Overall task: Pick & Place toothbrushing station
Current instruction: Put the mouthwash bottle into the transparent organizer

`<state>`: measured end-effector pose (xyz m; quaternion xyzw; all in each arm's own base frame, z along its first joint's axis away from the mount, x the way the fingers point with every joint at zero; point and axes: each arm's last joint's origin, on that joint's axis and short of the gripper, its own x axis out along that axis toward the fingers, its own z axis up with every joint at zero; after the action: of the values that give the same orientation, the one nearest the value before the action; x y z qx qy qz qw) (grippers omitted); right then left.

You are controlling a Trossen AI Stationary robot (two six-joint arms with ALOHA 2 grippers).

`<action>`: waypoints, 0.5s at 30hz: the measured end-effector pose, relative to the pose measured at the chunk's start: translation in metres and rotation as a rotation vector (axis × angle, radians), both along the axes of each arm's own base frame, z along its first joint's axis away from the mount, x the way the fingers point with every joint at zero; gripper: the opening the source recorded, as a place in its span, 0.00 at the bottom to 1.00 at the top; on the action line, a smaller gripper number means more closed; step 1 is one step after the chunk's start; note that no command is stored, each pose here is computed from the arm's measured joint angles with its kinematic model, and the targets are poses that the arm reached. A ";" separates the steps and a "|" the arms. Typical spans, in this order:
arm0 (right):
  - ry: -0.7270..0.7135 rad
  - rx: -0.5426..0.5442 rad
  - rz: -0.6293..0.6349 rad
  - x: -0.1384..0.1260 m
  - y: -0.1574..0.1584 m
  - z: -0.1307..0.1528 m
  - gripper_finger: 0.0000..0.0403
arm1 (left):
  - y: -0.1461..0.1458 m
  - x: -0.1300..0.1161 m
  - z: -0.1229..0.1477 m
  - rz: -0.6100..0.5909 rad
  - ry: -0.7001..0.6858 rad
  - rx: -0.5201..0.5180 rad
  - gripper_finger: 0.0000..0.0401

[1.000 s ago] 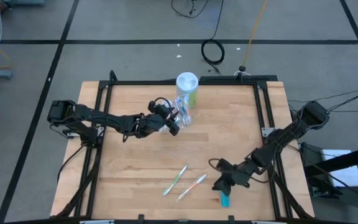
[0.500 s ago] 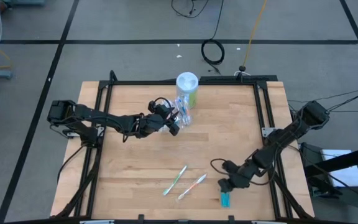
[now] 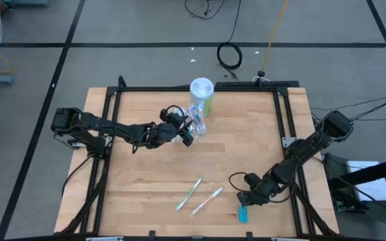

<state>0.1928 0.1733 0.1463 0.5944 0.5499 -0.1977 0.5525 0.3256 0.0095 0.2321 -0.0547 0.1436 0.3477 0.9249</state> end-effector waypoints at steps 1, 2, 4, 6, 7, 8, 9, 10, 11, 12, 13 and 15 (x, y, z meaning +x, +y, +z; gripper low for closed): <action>-0.015 -0.010 -0.002 0.002 -0.001 0.000 0.39 | 0.000 0.000 0.000 0.000 0.000 0.000 0.33; -0.024 -0.021 -0.003 0.003 -0.002 0.000 0.39 | 0.000 0.000 0.000 0.000 -0.001 0.000 0.33; -0.033 -0.032 0.004 0.004 -0.005 0.000 0.39 | 0.000 0.000 0.000 0.000 -0.001 -0.001 0.33; -0.043 -0.032 0.010 0.006 -0.006 0.000 0.39 | 0.000 0.000 0.000 0.001 -0.003 -0.002 0.33; -0.045 -0.035 0.014 0.006 -0.007 0.000 0.39 | 0.000 0.000 0.000 0.001 -0.003 -0.002 0.33; -0.046 -0.035 0.015 0.006 -0.007 0.000 0.39 | 0.000 0.000 0.000 0.001 -0.003 -0.002 0.33; -0.049 -0.033 0.013 0.007 -0.007 0.001 0.39 | 0.000 0.000 0.000 0.001 -0.002 -0.002 0.33; -0.055 -0.028 0.010 0.008 -0.007 0.001 0.39 | 0.000 0.000 0.000 0.001 -0.002 -0.002 0.33; -0.060 -0.019 0.004 0.008 -0.006 0.002 0.39 | 0.000 0.000 0.000 0.001 -0.002 -0.002 0.33; -0.058 -0.012 -0.005 0.009 -0.006 0.002 0.39 | 0.000 0.000 0.000 0.001 -0.002 -0.002 0.33; -0.056 -0.008 -0.011 0.009 -0.006 0.002 0.39 | 0.000 0.000 0.000 0.001 -0.002 -0.002 0.33; -0.053 -0.005 -0.014 0.009 -0.005 0.000 0.39 | 0.000 0.000 0.000 0.000 0.000 0.001 0.33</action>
<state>0.2022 0.1679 0.1468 0.6017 0.5305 -0.1872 0.5670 0.3256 0.0095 0.2322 -0.0542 0.1435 0.3476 0.9250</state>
